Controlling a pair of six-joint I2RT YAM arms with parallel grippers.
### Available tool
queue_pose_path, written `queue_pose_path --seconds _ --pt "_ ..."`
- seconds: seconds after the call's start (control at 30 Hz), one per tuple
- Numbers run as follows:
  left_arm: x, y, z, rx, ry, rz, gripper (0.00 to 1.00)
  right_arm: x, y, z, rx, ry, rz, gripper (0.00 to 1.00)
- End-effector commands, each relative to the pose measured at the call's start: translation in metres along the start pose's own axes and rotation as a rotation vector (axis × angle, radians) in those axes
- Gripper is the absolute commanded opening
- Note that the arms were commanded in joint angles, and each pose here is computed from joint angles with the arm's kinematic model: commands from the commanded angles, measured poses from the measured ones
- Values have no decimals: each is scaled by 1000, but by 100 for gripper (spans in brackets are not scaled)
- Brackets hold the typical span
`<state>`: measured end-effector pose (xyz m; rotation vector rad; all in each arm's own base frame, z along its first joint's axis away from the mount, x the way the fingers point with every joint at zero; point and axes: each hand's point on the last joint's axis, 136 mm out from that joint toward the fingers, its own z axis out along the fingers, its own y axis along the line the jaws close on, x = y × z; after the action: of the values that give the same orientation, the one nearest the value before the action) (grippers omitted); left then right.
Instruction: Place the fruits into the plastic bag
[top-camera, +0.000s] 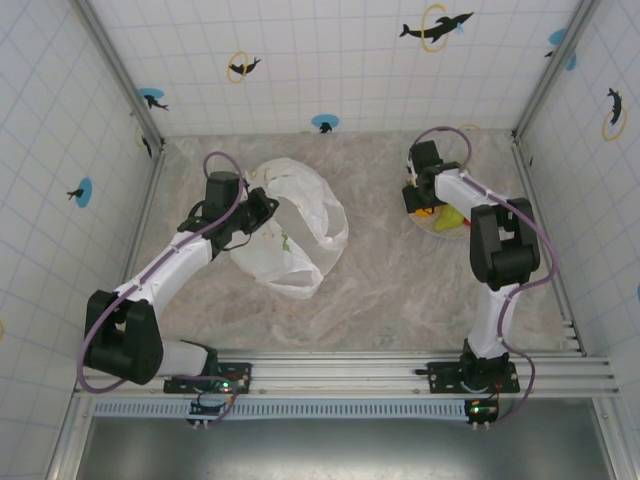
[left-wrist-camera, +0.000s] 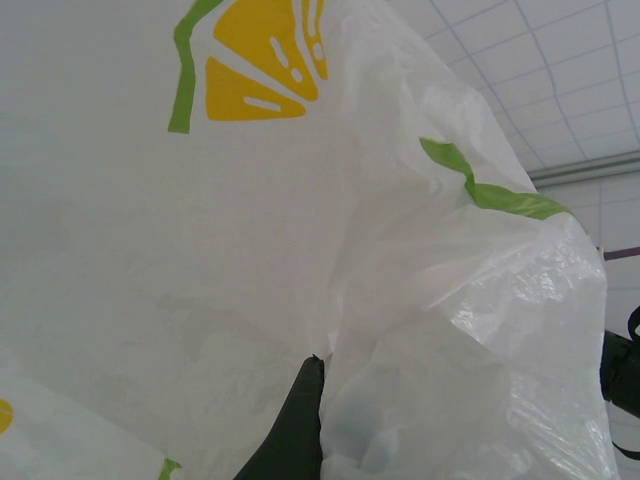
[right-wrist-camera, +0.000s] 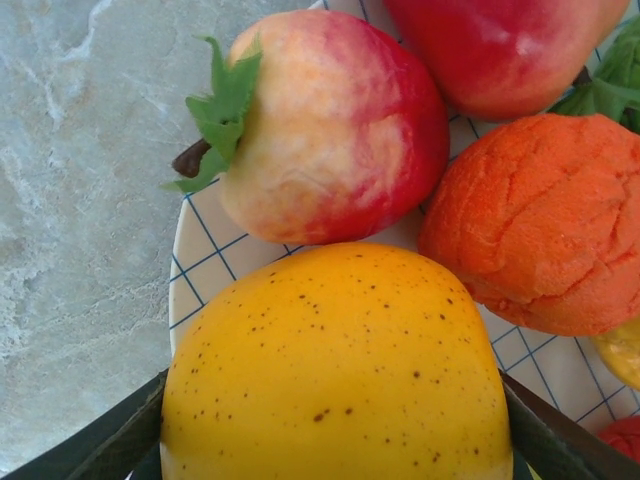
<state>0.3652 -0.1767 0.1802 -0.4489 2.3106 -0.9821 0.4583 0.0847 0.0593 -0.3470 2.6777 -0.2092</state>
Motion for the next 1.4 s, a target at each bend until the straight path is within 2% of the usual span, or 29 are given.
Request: queue_pose_path --seconds 0.0,0.2,0.3,0.43,0.63,0.77,0.93,1.07,1.23,1.37 --pt "5 4 0 -13 11 6 0 -16 -1 -26 1 -51 0 64" --pt "6 5 -3 -17 12 4 0 -17 13 -91 -64 -199 19 60" --pt "6 3 -4 -10 13 5 0 0 49 -129 -192 -316 -43 60" --pt "7 1 -4 -1 17 2 0 42 114 -168 -419 -453 -166 60" --pt "8 1 -4 1 25 1 0 105 181 -184 -582 -532 -337 60" --pt "9 1 -4 3 32 -2 0 124 218 -188 -668 -588 -408 60" --pt "13 1 -4 7 43 -3 0 112 260 -200 -740 -701 -451 60" --pt "17 0 -4 16 65 3 0 88 271 -197 -700 -776 -409 60" --pt "28 -10 -3 66 138 47 0 40 248 -195 -540 -917 -172 60" --pt "44 -17 1 103 236 90 0 16 222 -192 -473 -931 78 61"
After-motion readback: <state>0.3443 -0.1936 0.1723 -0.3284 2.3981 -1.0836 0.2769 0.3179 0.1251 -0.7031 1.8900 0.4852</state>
